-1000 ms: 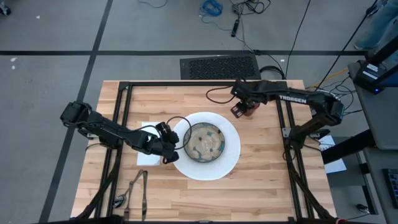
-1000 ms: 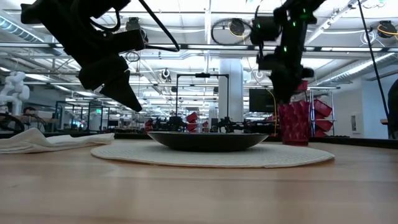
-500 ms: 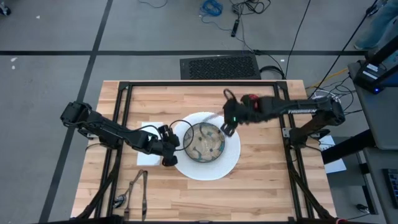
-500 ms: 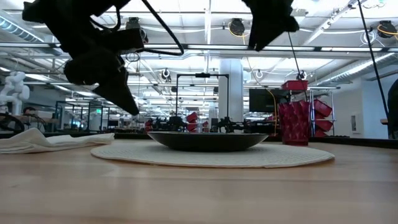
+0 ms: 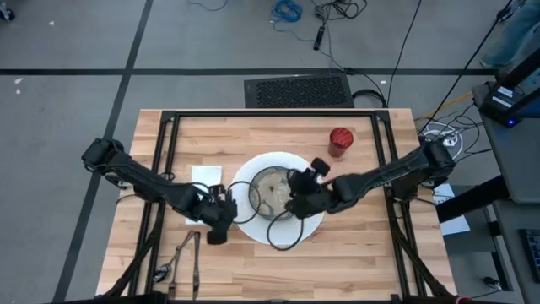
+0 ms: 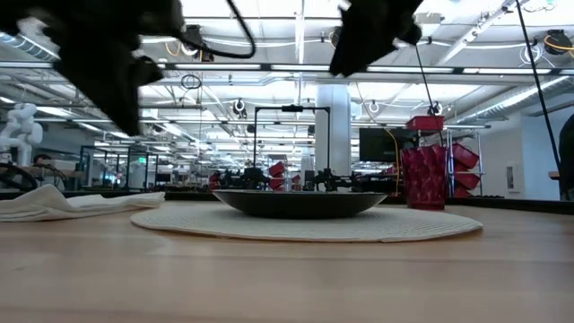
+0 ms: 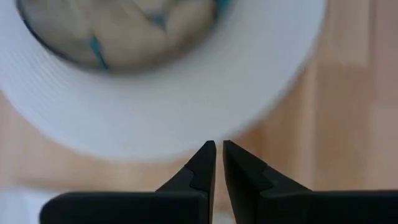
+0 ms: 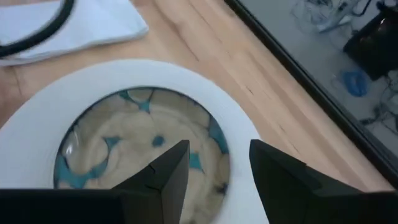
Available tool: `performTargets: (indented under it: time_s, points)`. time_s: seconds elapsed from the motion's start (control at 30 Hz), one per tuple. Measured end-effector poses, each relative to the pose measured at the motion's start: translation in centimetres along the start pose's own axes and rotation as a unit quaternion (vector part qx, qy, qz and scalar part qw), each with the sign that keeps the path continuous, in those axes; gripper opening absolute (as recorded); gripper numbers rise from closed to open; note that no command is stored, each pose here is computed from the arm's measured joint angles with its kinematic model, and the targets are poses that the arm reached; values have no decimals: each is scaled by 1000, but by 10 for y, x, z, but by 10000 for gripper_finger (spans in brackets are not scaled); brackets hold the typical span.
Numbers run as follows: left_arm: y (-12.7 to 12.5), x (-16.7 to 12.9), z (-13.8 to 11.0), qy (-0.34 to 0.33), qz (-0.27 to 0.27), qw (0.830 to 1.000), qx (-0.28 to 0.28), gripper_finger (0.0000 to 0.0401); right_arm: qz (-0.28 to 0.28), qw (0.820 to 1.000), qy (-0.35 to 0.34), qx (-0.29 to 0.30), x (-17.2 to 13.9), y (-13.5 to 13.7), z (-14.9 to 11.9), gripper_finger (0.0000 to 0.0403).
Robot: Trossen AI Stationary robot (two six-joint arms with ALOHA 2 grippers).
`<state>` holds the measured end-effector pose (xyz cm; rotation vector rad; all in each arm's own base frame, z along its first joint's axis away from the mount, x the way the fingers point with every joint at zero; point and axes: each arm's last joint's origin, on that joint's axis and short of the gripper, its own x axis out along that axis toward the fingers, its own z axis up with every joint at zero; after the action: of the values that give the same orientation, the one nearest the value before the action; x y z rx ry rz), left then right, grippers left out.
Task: Set table place
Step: Put the black knife to the right of the white placemat
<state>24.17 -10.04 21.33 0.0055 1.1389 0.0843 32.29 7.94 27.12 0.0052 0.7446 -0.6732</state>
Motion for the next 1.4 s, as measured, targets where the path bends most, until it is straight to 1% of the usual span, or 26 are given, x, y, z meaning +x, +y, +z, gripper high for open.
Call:
performTargets:
  time_s: [0.07, 0.13, 0.23, 0.33, 0.47, 0.57, 0.63, 0.77, 0.83, 0.9, 1.0, 1.1, 1.17, 1.27, 1.4]
  points:
    - [-5, -7, -5, 39, -13, 999, -24, 18, 4, 1000, -11, 2, 14, 12, -8, 155]
    - [-11, -11, -13, 76, -26, 996, -48, 18, 17, 1000, -17, -10, 28, 25, -17, 155]
    - [-22, -15, -25, 122, -46, 989, -75, 18, 42, 998, -29, -30, 46, 46, -28, 155]
    - [-35, -18, -38, 161, -70, 979, -106, 18, 70, 995, -56, -35, 56, 69, -35, 155]
    - [-53, -24, -55, 191, -85, 970, -126, 18, 123, 985, -119, -6, 56, 103, -42, 155]
    - [-65, -28, -68, 200, -84, 967, -132, 18, 168, 972, -166, 19, 48, 127, -49, 155]
    - [-73, -29, -75, 199, -91, 966, -138, 18, 197, 961, -193, 25, 42, 143, -57, 155]
    - [-86, -29, -91, 196, -111, 965, -132, 18, 275, 933, -233, 22, 31, 172, -79, 155]
    - [-88, -25, -102, 201, -107, 965, -128, 18, 300, 920, -249, 36, 28, 183, -89, 155]
    - [-91, -21, -111, 208, -97, 966, -121, 18, 315, 912, -260, 46, 25, 191, -98, 155]
    - [-98, -15, -120, 197, -83, 971, -105, 18, 325, 907, -263, 50, 21, 203, -103, 155]
    - [-113, -6, -123, 178, -115, 973, -90, 18, 338, 899, -271, 60, 13, 214, -99, 155]
    - [-120, 2, -126, 177, -121, 974, -76, 18, 342, 896, -276, 60, 9, 222, -96, 155]
    - [-128, 14, -130, 180, -118, 975, -63, 18, 341, 896, -278, 57, 7, 231, -91, 155]
    - [-131, 23, -133, 182, -108, 976, -52, 18, 338, 898, -274, 55, 7, 235, -87, 155]
